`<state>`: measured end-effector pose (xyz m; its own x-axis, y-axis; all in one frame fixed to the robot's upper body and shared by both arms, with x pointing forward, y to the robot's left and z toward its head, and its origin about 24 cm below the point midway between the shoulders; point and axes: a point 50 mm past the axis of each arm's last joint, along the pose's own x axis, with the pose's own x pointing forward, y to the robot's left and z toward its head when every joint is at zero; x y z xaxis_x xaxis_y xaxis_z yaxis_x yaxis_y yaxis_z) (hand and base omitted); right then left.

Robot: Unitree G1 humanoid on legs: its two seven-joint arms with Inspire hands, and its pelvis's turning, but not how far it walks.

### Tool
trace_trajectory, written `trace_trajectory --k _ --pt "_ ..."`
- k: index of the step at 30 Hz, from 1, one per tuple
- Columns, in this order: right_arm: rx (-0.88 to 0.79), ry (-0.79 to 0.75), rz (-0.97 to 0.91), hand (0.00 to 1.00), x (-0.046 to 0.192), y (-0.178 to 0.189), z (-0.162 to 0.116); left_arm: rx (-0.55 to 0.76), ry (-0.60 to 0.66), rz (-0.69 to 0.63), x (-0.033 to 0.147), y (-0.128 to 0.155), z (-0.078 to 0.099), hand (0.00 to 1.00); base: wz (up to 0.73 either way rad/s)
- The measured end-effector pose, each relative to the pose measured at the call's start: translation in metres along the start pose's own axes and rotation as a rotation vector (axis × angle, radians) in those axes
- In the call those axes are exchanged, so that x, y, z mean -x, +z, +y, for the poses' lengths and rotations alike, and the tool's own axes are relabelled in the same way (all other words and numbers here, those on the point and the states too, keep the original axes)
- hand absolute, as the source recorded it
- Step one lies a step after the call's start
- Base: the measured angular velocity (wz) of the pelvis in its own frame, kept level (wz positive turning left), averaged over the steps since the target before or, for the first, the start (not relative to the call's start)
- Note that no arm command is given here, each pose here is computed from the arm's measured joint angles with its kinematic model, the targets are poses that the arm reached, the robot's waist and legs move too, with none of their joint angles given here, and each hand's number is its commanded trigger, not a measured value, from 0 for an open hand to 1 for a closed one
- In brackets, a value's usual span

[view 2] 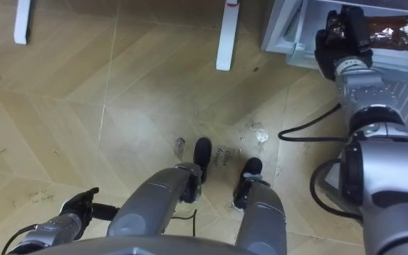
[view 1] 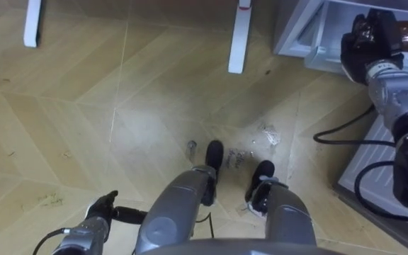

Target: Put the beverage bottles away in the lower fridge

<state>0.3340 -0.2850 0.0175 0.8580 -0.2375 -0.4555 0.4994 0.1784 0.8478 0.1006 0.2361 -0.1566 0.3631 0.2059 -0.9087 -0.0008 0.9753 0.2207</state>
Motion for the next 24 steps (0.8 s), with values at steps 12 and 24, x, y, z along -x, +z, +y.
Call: trace_trajectory --k 12,24 --pt "0.026 -0.032 0.002 0.0 0.0 0.0008 -0.0041 -0.023 -0.006 0.004 0.0002 -0.0015 -0.0008 0.0 0.0" --pt "0.103 -0.023 -0.012 0.0 0.0003 0.0074 -0.0007 -0.047 -0.006 0.002 0.0003 -0.0012 0.0011 0.0 0.0"
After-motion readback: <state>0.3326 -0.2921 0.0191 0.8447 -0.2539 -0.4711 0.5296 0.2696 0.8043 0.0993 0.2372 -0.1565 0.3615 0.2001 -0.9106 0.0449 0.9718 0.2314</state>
